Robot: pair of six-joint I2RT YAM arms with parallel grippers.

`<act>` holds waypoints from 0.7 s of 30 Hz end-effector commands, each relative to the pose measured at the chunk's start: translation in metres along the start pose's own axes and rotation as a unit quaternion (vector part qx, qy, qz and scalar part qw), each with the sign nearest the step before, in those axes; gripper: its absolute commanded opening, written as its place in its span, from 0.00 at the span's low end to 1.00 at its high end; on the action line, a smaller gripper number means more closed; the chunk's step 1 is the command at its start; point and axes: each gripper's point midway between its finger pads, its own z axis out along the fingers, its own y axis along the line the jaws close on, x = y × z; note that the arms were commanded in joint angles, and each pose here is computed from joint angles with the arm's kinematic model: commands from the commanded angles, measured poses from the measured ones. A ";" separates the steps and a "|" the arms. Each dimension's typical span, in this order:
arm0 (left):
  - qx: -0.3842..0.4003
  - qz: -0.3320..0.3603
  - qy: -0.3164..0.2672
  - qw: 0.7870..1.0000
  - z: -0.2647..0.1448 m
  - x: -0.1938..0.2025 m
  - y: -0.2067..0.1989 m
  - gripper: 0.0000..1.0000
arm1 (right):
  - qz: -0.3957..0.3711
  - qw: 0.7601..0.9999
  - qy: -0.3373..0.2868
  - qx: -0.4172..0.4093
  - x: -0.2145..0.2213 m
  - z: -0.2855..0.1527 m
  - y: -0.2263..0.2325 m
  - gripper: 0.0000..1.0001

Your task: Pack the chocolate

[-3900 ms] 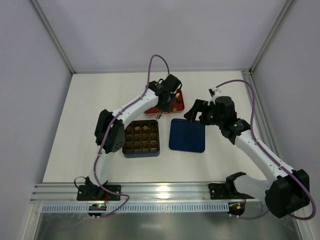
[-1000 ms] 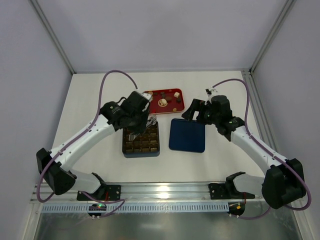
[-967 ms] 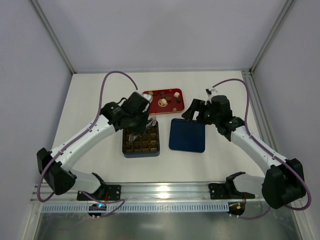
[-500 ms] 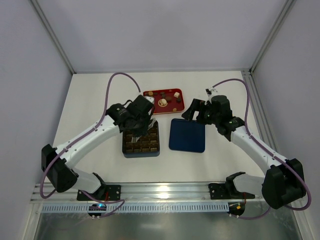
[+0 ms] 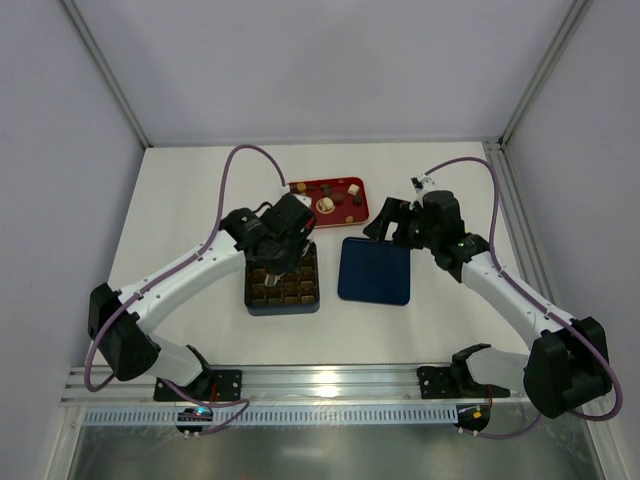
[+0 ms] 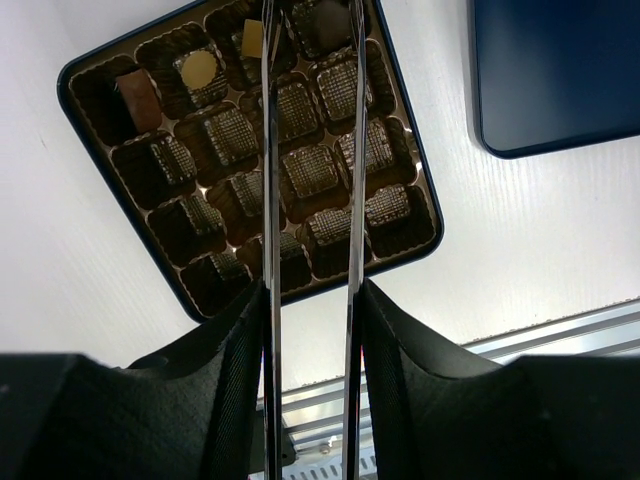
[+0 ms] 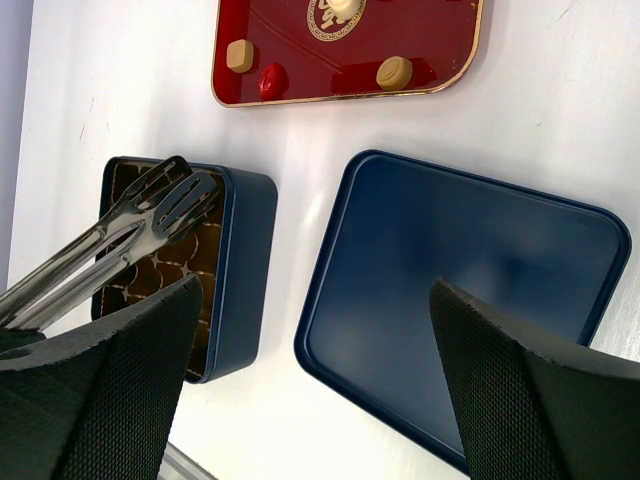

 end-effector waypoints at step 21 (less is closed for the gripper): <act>0.000 -0.009 -0.112 0.994 -0.019 -0.114 -0.020 0.44 | -0.008 1.000 -0.018 -0.015 -0.012 -0.002 0.009 0.95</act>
